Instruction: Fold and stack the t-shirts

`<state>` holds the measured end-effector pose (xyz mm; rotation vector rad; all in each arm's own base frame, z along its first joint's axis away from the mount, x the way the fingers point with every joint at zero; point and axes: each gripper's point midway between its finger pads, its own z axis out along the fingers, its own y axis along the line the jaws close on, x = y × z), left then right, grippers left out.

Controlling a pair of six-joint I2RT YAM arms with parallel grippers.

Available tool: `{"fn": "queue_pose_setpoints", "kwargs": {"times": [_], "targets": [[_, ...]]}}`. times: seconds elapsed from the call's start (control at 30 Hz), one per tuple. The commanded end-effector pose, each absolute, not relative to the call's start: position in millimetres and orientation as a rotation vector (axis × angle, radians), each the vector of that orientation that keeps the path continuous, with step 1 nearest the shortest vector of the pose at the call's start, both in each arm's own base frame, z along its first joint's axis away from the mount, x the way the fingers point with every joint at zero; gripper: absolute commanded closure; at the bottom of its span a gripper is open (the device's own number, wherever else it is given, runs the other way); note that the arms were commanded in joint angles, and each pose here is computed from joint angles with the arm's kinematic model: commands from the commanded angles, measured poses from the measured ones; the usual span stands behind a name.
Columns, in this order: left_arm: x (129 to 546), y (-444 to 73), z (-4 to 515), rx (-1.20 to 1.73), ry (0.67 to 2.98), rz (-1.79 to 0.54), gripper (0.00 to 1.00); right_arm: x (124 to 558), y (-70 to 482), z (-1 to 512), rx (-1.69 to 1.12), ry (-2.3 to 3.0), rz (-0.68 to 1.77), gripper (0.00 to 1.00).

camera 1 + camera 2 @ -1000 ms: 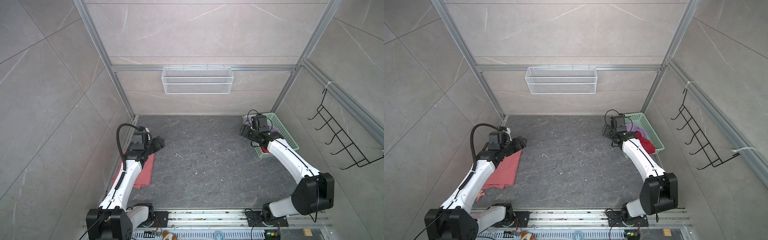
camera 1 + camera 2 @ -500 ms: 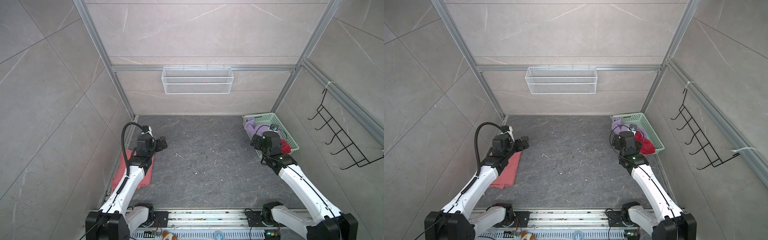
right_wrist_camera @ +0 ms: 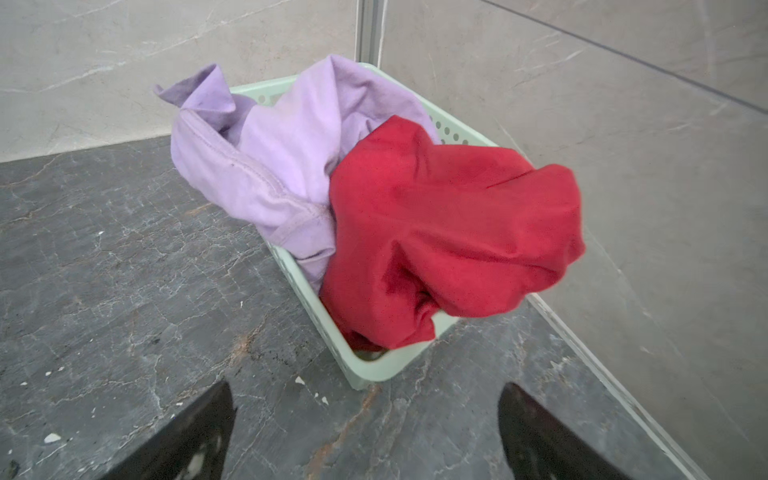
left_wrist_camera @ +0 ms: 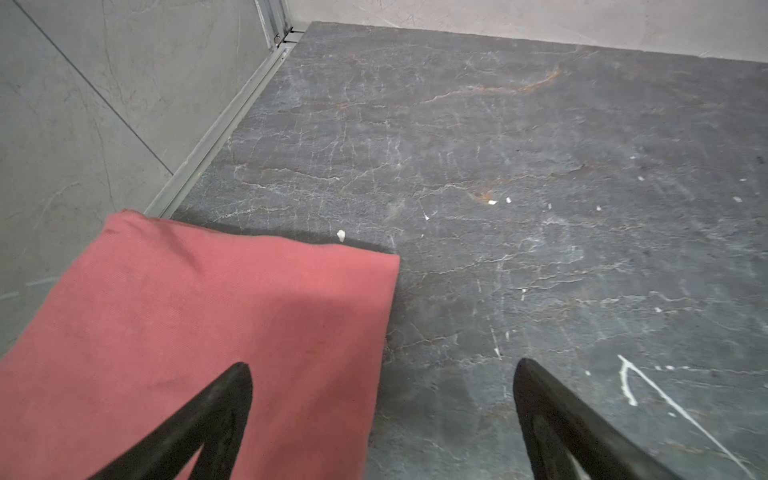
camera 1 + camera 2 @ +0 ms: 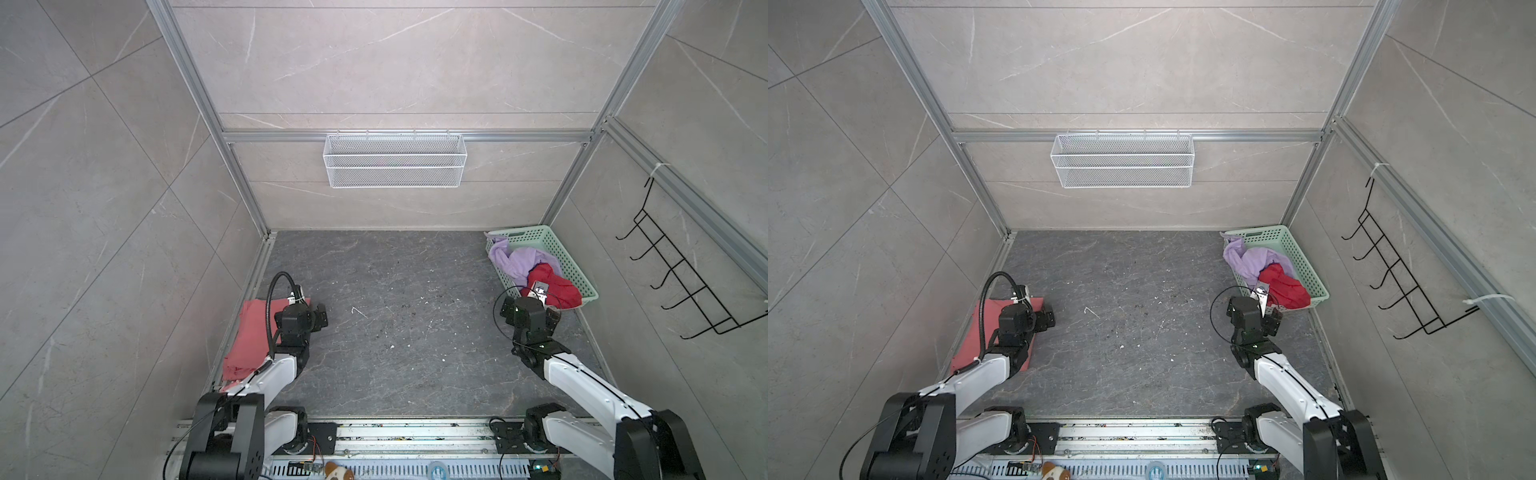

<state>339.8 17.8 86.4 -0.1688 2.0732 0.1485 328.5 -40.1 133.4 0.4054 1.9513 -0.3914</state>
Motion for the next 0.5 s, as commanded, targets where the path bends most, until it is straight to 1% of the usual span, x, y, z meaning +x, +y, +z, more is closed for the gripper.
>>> {"fn": "queue_pose_setpoints", "kwargs": {"times": [0.0,0.13,0.23,0.3,0.37,0.47], "targets": [[360,24,117,-0.149,1.909,0.183,0.00,352,-29,149,0.355,1.830,-0.320,0.00],[367,27,117,-0.131,1.864,0.218,0.00,359,-23,135,0.291,1.820,-0.305,0.01],[375,27,102,-0.119,1.874,0.209,0.00,360,-18,120,0.263,1.792,-0.279,0.01],[379,29,92,-0.123,1.897,0.210,0.00,364,-9,119,0.200,1.793,-0.244,0.01],[379,29,90,-0.126,1.920,0.196,0.00,365,-7,117,0.192,1.818,-0.223,0.01],[381,33,88,-0.142,1.937,0.182,0.00,377,11,106,0.076,1.873,-0.157,0.01]]}}
